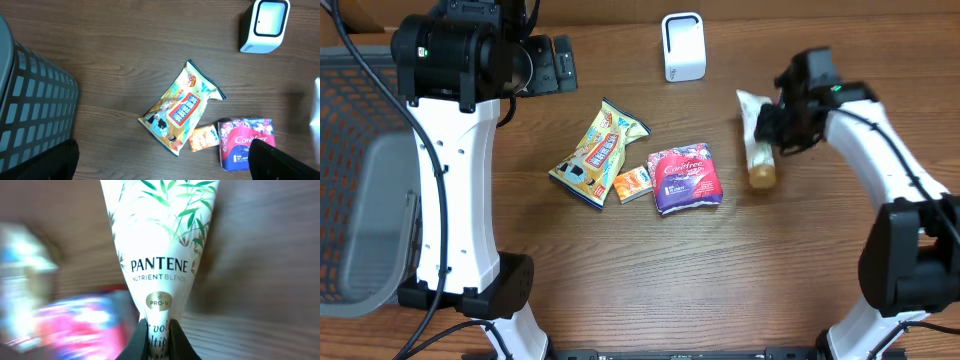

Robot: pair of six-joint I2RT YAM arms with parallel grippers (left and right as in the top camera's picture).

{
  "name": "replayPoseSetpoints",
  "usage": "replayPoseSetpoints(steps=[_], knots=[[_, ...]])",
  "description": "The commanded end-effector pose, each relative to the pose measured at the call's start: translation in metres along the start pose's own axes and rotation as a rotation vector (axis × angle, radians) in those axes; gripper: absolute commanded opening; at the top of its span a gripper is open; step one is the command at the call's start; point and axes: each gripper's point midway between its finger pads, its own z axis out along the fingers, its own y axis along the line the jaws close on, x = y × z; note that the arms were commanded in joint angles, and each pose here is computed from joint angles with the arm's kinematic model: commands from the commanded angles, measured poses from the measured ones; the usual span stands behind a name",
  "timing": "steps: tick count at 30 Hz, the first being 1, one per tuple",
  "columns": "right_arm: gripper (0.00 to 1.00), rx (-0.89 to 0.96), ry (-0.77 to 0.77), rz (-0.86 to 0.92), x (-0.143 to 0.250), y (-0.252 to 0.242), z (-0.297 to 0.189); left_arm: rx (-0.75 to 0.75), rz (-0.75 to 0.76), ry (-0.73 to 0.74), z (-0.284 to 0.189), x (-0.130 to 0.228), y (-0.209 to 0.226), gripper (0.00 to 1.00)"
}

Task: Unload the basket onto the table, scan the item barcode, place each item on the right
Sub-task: 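Lift the Pantene tube upright with the right gripper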

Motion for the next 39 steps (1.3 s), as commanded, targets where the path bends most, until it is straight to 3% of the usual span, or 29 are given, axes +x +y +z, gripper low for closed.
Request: replayPoseSetpoints(steps=[1, 3, 14, 39], knots=[[0.04, -0.422, 0.009, -0.017, -0.008, 0.052, -0.040, 0.002, 0.006, -0.007, -0.004, 0.000, 0.001, 1.00], [0.04, -0.626, 0.019, 0.017, -0.011, 0.062, -0.066, 0.002, 0.006, -0.007, -0.004, 0.000, 0.001, 1.00], [0.04, -1.129, 0.104, 0.039, -0.004, 0.100, -0.140, 0.002, 0.006, -0.007, -0.004, 0.000, 0.001, 1.00], [0.04, -1.126, 0.133, 0.082, -0.005, 0.101, -0.140, 0.002, 0.006, -0.007, -0.004, 0.000, 0.001, 1.00]])
